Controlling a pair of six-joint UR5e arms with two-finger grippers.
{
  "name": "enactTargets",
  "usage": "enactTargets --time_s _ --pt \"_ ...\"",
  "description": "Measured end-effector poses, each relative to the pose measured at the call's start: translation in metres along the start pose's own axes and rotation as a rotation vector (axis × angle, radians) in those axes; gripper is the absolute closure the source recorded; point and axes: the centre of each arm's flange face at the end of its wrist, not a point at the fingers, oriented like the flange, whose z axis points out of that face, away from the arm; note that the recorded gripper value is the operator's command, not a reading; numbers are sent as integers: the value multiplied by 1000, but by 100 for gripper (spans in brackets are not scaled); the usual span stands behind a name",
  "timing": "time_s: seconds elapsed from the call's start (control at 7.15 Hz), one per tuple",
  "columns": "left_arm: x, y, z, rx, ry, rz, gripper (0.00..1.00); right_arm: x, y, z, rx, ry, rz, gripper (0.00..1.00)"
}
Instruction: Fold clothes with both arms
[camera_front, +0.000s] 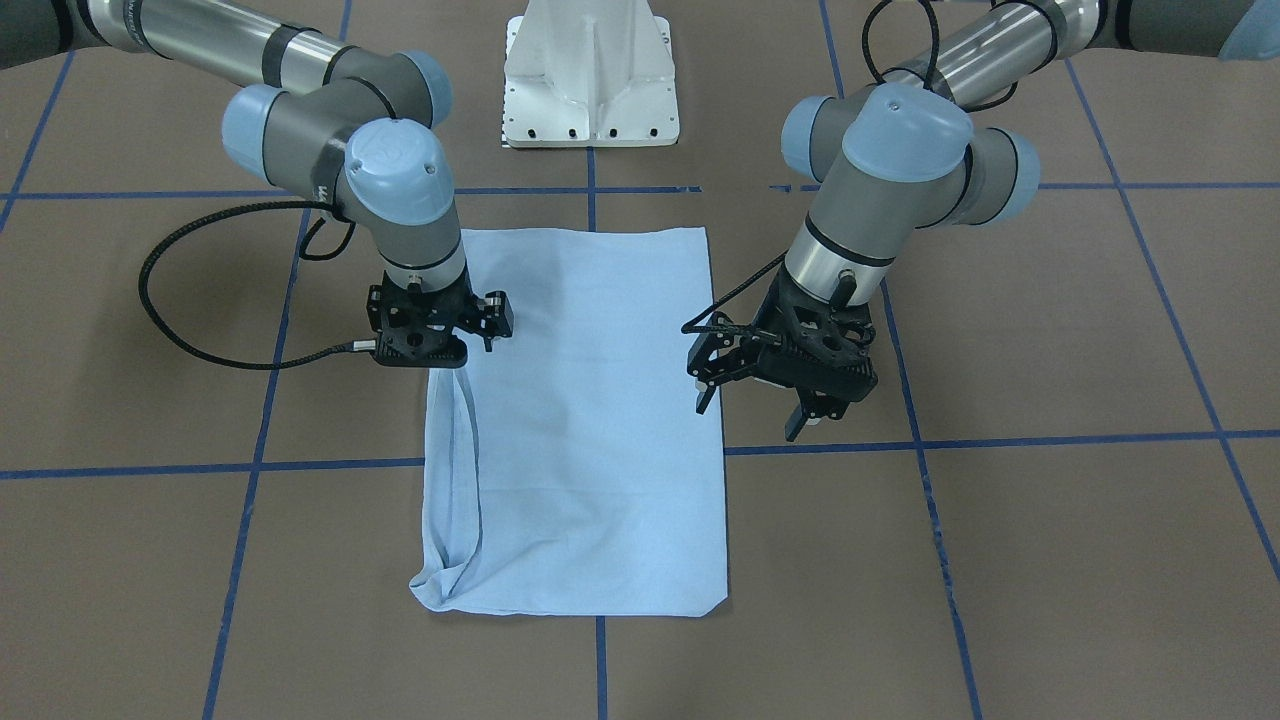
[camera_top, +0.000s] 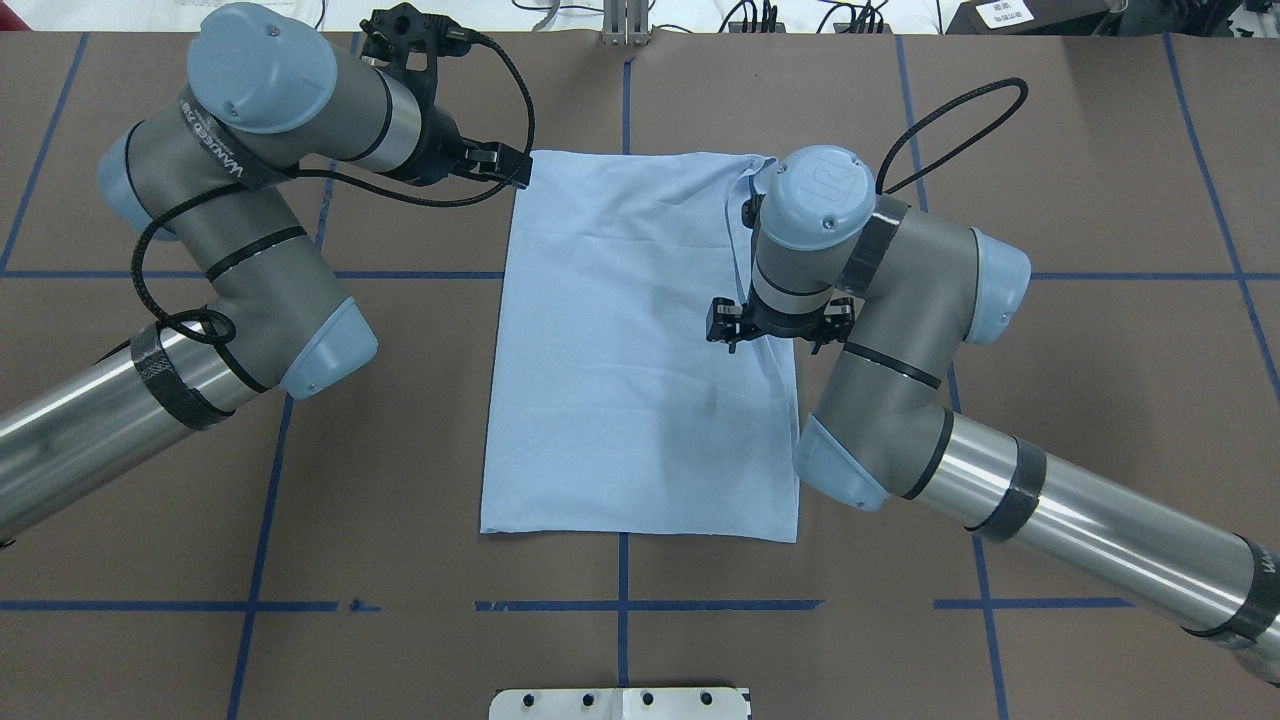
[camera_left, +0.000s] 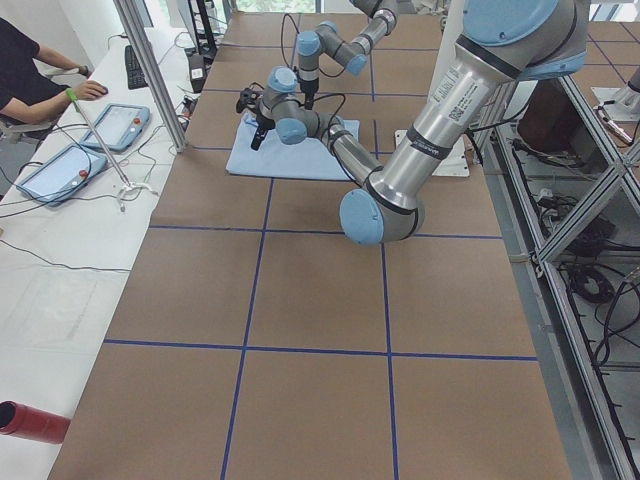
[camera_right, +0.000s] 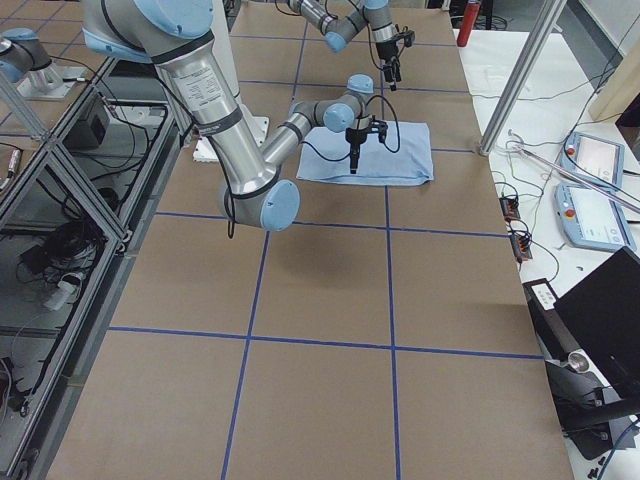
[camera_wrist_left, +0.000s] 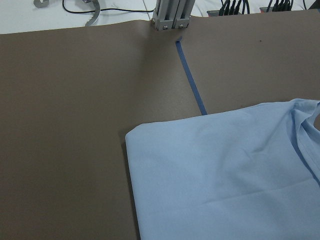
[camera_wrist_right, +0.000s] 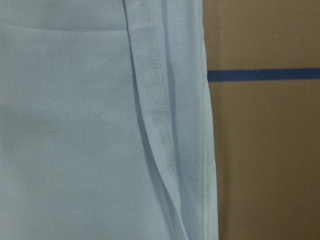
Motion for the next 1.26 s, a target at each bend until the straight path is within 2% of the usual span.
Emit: enactTargets --time_s 0.28,0.7,1.26 --pt "1 0 -2 2 4 1 0 -11 -26 16 16 28 -5 0" --pt "1 0 -2 3 5 2 0 -7 -52 26 37 25 -15 0" --pt "2 0 -3 5 8 3 0 12 -70 35 29 54 -5 0"
